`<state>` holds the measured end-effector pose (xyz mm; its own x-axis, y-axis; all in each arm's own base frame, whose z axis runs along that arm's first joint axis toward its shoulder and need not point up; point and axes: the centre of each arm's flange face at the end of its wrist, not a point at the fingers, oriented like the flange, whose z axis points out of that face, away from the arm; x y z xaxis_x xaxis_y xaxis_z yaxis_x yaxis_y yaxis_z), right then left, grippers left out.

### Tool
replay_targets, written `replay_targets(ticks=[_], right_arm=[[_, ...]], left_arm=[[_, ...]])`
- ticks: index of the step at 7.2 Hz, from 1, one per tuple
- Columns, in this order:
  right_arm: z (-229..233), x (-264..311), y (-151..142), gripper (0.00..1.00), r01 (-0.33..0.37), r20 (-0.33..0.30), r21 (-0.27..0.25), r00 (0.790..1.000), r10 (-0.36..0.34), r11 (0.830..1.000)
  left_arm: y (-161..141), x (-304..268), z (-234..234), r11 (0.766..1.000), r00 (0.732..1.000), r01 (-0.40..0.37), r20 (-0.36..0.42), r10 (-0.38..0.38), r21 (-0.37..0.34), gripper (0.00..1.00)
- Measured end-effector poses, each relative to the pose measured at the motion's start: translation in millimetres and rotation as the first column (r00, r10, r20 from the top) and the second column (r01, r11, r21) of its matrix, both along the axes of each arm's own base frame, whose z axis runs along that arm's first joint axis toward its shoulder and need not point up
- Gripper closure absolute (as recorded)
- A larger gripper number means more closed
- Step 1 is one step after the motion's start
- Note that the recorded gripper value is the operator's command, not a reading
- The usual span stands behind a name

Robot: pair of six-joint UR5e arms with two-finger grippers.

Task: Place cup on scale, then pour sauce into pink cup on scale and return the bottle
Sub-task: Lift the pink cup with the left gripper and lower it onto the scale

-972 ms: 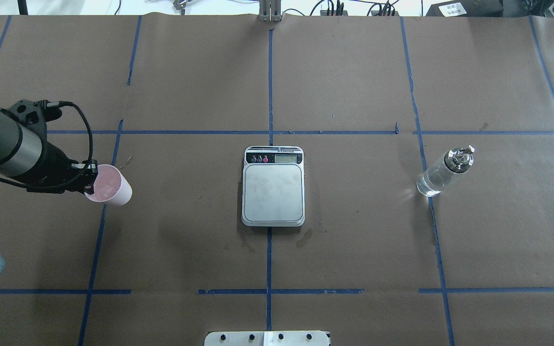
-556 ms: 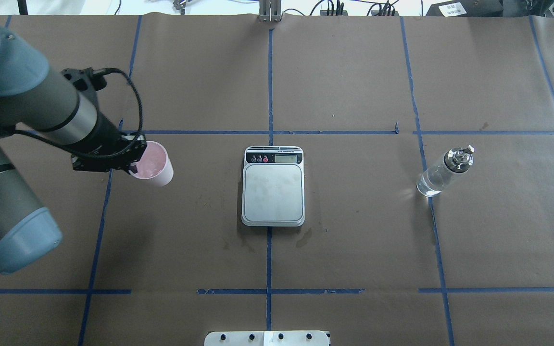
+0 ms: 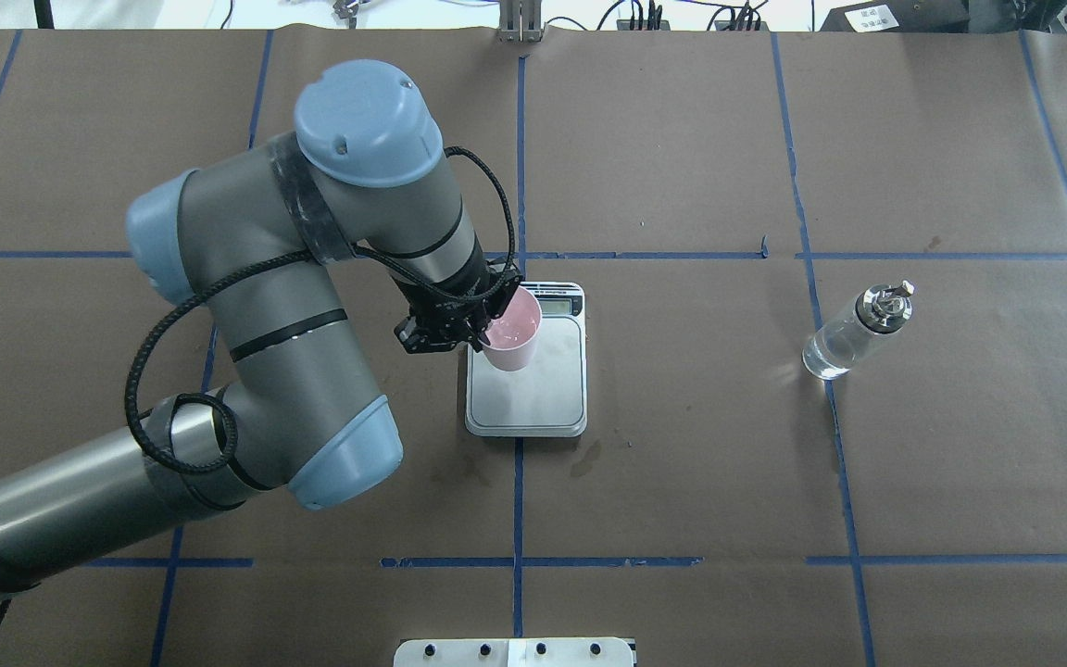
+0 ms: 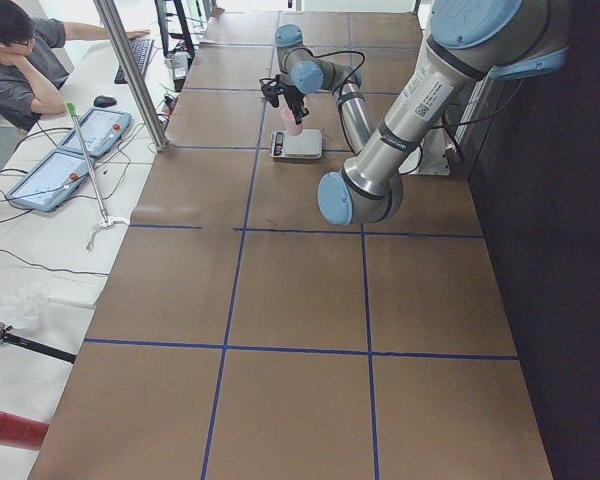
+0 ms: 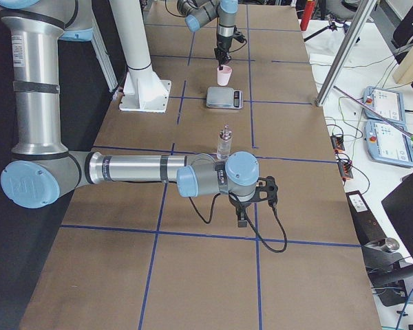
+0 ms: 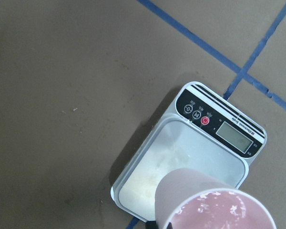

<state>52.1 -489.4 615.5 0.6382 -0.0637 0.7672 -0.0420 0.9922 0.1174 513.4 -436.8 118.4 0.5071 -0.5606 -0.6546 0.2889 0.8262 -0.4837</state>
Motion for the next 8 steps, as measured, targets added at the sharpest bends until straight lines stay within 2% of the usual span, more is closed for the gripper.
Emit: replay_targets(ticks=[2, 7, 8], right_arm=[[1.6, 0.0, 2.1, 0.00, 0.002, 0.001, 0.000, 1.000, -0.002, 1.000], [-2.1, 0.1, 1.6, 0.00, 0.000, -0.001, 0.007, 1.000, 0.000, 1.000], [-2.3, 0.1, 1.6, 0.00, 0.000, 0.000, 0.006, 1.000, 0.000, 1.000]], left_arm=[[3.4, 31.6, 14.2, 1.000, 1.000, 0.002, -0.003, -0.002, 0.002, 1.00], [2.0, 40.6, 20.6, 1.000, 1.000, 0.000, -0.013, 0.000, 0.011, 1.00], [1.6, 41.3, 21.9, 1.000, 1.000, -0.001, -0.013, 0.001, 0.012, 0.64]])
